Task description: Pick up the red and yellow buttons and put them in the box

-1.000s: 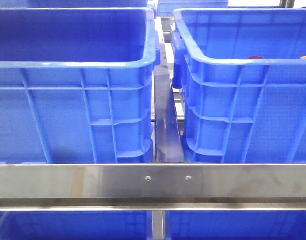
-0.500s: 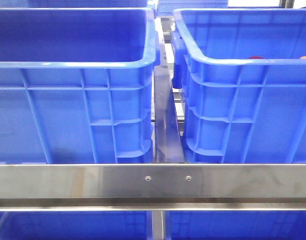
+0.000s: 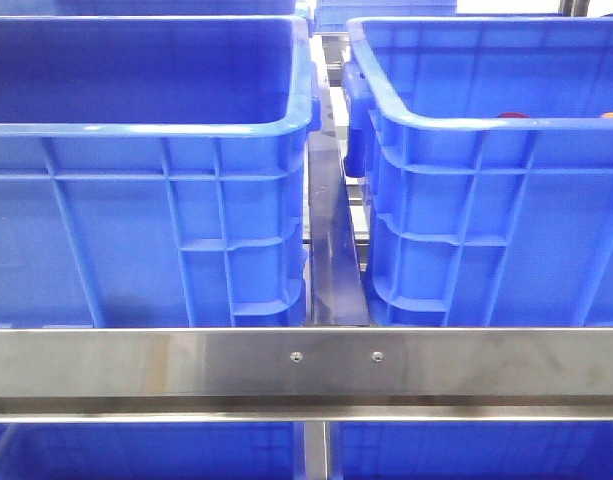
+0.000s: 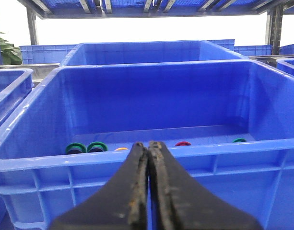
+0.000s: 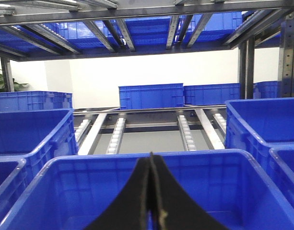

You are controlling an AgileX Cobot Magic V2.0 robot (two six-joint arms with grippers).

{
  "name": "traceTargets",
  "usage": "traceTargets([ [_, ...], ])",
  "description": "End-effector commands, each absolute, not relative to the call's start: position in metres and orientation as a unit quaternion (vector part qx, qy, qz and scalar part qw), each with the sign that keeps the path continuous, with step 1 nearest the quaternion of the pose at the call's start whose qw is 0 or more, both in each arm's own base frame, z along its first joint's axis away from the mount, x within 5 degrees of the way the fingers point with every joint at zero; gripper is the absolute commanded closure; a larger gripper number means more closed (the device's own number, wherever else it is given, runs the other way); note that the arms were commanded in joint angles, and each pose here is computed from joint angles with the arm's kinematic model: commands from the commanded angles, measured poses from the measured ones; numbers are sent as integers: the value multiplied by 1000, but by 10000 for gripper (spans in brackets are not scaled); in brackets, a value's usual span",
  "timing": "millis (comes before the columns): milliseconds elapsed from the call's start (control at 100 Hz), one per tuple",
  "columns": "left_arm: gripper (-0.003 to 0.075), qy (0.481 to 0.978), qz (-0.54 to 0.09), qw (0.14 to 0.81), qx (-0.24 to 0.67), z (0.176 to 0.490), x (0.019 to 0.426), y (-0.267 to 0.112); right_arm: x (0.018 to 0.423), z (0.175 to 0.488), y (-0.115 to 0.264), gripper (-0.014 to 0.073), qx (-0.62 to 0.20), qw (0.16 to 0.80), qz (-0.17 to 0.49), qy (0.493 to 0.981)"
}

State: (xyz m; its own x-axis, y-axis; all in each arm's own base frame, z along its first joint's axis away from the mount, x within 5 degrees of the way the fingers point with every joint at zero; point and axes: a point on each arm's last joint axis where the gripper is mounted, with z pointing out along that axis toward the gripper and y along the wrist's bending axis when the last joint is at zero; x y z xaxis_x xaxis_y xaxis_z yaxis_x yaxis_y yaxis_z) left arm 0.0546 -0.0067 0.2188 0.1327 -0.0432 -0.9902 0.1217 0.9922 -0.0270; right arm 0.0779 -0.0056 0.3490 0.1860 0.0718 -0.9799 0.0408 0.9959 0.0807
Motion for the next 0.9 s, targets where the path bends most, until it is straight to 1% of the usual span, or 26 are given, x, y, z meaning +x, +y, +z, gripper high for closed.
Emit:
traceTargets([
  [0,739,632,-63,772,29,211,53,-7,77,357,-4,662,54,774,37,630],
  [100,739,632,-63,772,29,211,53,-7,77,359,-1,662,29,780,37,623],
  [180,739,632,-63,772,29,211,53,-7,76,360,5,662,-12,785,35,618],
  [190,739,632,-63,772,29,211,53,-7,76,360,5,662,-6,785,43,618],
  [230,739,632,-63,772,29,211,53,-7,76,360,8,662,-27,783,40,620],
  [240,739,632,-63,772,29,211,53,-7,76,359,8,662,-21,782,51,621],
  [250,739,632,-63,772,29,211,53,-7,76,359,9,662,-31,781,43,622],
  [260,739,632,-63,772,29,211,53,-7,76,359,9,662,-23,780,54,623],
  [290,739,632,-63,772,29,211,53,-7,76,358,10,662,-35,776,49,628],
  [310,739,632,-63,772,29,211,53,-7,76,357,10,662,-27,773,62,630],
  [320,739,632,-63,772,29,211,53,-7,76,357,11,662,-36,772,53,632],
  [330,739,632,-63,772,29,211,53,-7,76,357,11,662,-28,770,64,634],
  [340,739,632,-63,772,29,211,53,-7,76,356,11,662,-37,769,55,636],
  [370,739,632,-63,772,29,211,53,-7,77,355,11,662,-37,765,57,640],
  [380,739,632,-63,772,29,211,53,-7,77,355,11,662,-29,763,67,642],
  [390,739,632,-63,772,29,211,53,-7,77,354,11,662,-37,762,58,644],
  [400,739,632,-63,772,29,211,53,-7,77,354,11,662,-29,760,67,646],
  [410,739,632,-63,772,29,211,53,-7,77,353,11,662,-36,758,58,648],
  [450,739,632,-63,772,29,211,53,-7,77,352,11,662,-28,753,64,654],
  [460,739,632,-63,772,29,211,53,-7,77,351,11,662,-34,752,55,656],
  [520,739,632,-63,772,29,211,53,-7,76,350,9,662,-21,749,59,660],
  [540,739,632,-63,772,29,211,53,-7,75,350,9,662,-25,749,51,661],
  [770,739,632,-63,772,29,211,53,-7,65,350,5,662,-4,764,48,644],
  [890,739,632,-63,772,29,211,53,-7,62,336,4,662,-2,781,49,623],
])
